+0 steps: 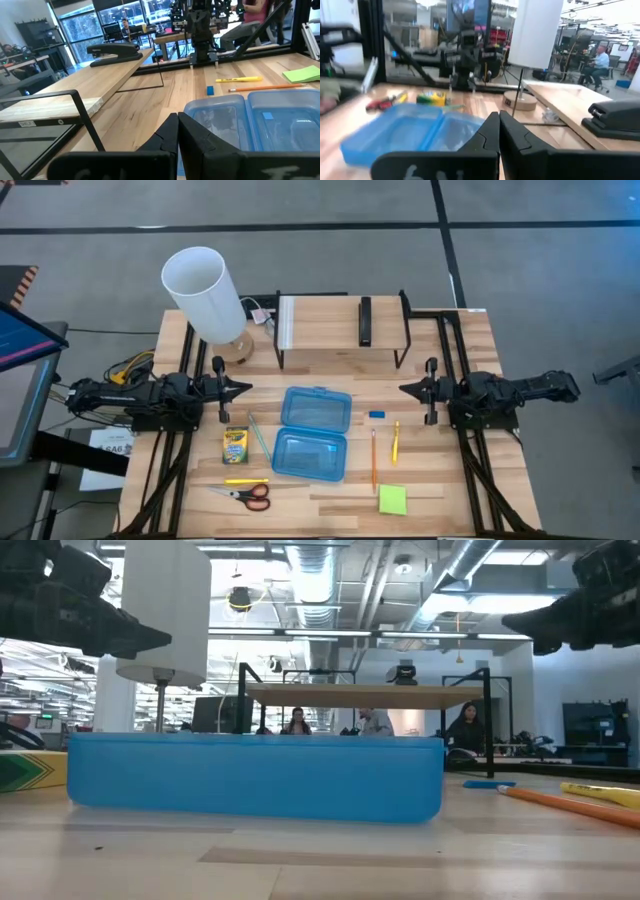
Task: Pack school essentials
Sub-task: Put the yellow pen into the blue supply box
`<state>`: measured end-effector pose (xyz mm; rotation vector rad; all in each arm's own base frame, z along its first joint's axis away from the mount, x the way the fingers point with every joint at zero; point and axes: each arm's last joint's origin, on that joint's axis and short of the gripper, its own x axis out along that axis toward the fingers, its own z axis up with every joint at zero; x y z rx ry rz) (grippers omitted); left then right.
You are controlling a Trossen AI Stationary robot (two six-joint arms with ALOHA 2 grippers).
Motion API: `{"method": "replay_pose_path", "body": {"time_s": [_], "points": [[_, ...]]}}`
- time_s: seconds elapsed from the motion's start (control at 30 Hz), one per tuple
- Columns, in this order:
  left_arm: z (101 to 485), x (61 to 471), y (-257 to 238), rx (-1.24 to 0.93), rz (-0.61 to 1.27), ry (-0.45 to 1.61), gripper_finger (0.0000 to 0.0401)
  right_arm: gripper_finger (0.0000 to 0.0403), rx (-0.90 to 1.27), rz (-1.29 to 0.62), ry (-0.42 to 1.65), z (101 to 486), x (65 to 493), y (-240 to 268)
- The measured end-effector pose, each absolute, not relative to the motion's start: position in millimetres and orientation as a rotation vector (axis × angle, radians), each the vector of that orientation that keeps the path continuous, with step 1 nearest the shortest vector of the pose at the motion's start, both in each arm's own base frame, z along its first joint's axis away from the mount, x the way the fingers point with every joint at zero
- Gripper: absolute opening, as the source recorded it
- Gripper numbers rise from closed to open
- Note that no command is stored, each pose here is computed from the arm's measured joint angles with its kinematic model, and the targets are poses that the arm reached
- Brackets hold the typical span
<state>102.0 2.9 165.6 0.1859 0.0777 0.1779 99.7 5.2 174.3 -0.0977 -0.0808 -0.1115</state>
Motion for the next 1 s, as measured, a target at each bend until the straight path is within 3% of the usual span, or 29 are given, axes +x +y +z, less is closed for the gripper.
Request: {"method": "replay_pose_path", "body": {"time_s": [0.37,0.57,0.8,1.0], "points": [[165.7,102.0,2.9,0.186,0.178,0.078,0.0,0.0017,0.074,-0.086,-0.137,191.4,98.9,6.0],[165.6,102.0,2.9,0.186,0.178,0.078,0.0,0.0017,0.088,-0.047,-0.045,199.9,106.9,11.3],[165.7,102.0,2.9,0.186,0.178,0.078,0.0,0.0017,0.139,-0.031,0.136,209.3,123.4,17.9],[165.5,102.0,2.8,0.186,0.177,0.078,0.0,0.0017,0.255,-0.106,0.411,220.6,134.1,20.3]]}}
